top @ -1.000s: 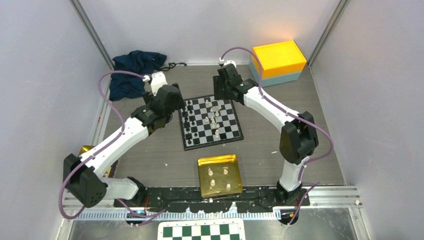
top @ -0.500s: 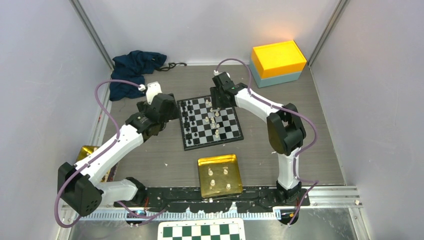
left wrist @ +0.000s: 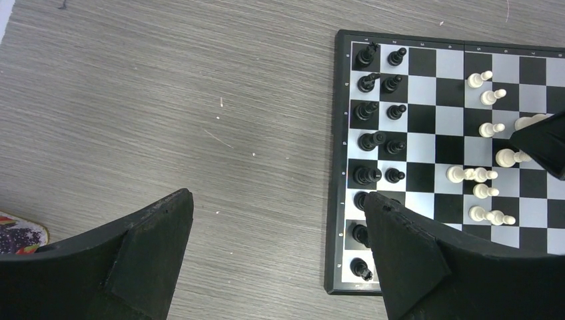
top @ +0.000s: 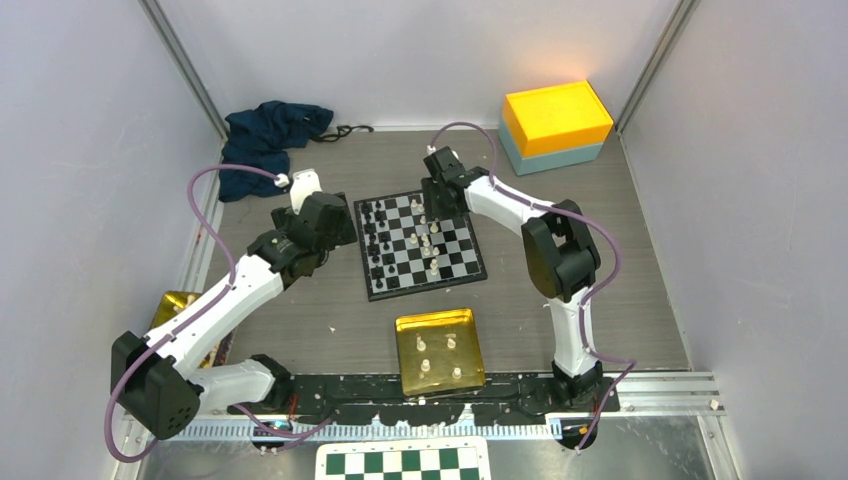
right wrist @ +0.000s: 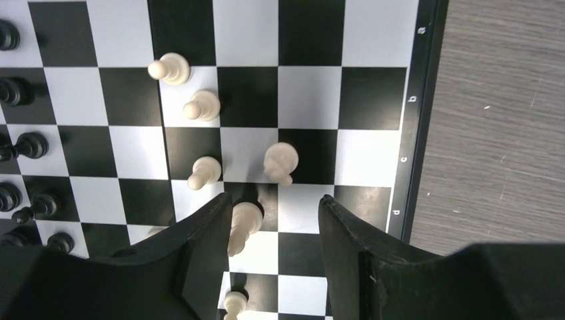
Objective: Set up the chess pieces on the board
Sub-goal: Pick up the chess piece from the chessboard.
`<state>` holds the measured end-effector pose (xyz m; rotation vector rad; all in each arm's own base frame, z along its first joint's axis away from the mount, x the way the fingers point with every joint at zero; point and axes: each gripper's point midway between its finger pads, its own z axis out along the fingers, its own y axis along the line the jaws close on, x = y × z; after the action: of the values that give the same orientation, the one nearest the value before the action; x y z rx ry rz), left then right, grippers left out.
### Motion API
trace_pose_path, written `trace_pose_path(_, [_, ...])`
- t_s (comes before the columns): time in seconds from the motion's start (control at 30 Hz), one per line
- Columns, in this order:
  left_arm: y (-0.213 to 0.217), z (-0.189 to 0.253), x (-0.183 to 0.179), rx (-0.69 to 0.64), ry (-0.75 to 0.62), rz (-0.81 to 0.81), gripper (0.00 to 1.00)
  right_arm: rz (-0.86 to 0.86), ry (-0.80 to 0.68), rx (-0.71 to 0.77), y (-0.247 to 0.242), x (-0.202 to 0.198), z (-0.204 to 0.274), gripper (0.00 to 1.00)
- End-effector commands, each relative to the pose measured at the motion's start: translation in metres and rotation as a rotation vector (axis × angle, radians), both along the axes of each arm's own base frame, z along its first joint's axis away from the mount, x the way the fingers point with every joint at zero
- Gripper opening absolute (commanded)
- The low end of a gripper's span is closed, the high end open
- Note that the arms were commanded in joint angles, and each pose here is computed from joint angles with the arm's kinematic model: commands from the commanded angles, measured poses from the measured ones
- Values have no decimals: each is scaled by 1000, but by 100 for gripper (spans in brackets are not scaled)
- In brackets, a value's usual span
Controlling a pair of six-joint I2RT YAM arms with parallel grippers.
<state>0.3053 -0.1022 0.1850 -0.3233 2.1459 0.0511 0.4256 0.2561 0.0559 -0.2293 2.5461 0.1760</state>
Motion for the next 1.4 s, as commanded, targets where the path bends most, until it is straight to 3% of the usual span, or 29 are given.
trace_pose_path(0.0, [2,13,2,-16,-47,5,99,-13,-84,71,9,26,32,55])
trace_pose_path(0.27, [1,10,6,1,-42,0,100,-16,-80,79,10,36,31,55])
trace_pose_path(0.4, [3,12,8,7,-43,3,100,-16,-68,81,12,39,28,48])
trace_pose_path(1.13, [6,7,2,-18,-35,4,100,-22,-28,61,7,31,17,38])
trace_pose_path(1.37, [7,6,2,-20,-33,3,100,-26,-15,45,5,31,12,30])
